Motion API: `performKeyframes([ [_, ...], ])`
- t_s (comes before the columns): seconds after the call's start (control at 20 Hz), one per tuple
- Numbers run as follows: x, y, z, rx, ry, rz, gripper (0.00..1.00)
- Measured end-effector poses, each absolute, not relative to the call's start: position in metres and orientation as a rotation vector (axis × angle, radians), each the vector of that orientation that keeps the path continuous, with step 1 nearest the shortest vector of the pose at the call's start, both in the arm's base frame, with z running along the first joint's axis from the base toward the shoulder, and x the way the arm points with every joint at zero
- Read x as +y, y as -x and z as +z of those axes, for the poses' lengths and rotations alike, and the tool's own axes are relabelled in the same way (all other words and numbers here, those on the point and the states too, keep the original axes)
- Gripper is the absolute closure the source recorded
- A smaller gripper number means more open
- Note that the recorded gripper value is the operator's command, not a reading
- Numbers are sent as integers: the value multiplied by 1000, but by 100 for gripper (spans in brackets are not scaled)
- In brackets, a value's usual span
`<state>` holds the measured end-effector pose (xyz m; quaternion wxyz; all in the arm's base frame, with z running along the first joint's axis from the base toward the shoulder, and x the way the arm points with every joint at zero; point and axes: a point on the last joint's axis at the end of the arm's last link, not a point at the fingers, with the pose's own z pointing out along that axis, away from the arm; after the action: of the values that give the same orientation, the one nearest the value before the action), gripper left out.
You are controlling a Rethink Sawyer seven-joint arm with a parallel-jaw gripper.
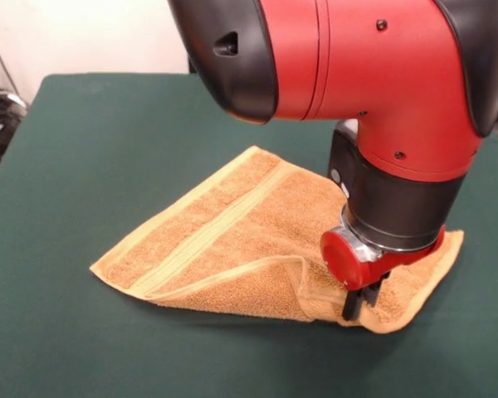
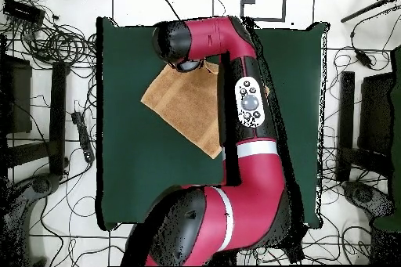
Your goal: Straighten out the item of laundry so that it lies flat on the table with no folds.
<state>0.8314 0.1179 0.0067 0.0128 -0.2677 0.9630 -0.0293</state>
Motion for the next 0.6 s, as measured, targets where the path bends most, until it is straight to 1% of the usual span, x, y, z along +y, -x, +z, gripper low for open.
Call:
performKeyframes([
  [0.6,116,-833,2,3003,822,-90,100],
])
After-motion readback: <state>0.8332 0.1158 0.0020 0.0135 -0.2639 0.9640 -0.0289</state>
